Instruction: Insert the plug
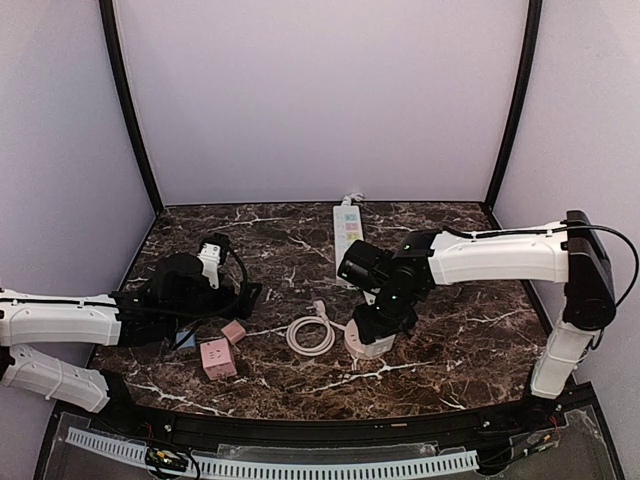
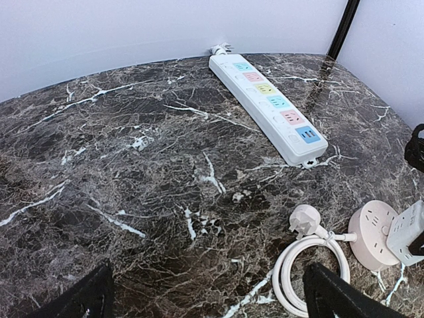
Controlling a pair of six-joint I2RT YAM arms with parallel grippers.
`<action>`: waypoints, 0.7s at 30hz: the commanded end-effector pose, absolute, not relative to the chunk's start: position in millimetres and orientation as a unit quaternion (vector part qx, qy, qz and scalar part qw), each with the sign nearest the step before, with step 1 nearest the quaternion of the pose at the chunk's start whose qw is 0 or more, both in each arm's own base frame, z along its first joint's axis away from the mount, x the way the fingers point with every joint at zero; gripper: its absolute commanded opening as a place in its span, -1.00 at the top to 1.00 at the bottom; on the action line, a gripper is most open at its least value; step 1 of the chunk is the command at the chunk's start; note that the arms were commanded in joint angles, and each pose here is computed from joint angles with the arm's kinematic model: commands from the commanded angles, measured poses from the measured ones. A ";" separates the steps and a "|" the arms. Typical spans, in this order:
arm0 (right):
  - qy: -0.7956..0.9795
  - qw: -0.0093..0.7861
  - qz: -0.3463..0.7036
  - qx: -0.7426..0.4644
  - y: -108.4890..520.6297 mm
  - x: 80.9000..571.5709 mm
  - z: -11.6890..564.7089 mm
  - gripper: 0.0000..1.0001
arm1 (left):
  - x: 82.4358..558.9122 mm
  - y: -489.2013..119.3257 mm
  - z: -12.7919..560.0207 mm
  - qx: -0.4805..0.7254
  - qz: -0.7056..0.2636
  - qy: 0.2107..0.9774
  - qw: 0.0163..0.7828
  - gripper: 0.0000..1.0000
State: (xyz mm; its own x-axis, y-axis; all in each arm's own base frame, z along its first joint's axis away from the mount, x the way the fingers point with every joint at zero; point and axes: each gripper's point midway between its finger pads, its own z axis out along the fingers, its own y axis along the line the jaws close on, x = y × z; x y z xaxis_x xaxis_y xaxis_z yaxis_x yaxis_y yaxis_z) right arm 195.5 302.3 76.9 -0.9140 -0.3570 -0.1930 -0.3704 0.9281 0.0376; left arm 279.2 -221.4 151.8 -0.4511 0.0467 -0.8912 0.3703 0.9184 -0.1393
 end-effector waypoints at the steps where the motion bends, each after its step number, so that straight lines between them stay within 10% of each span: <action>1: 0.979 0.062 0.010 -0.194 292.0 189.2 54.9 1.00 | 277.9 -218.1 150.3 0.124 -0.160 0.835 0.512 -0.99; 21: 0.975 0.026 -0.043 -0.216 283.8 188.6 9.4 1.00 | 277.6 -218.8 149.0 0.126 -0.160 0.836 0.510 -0.99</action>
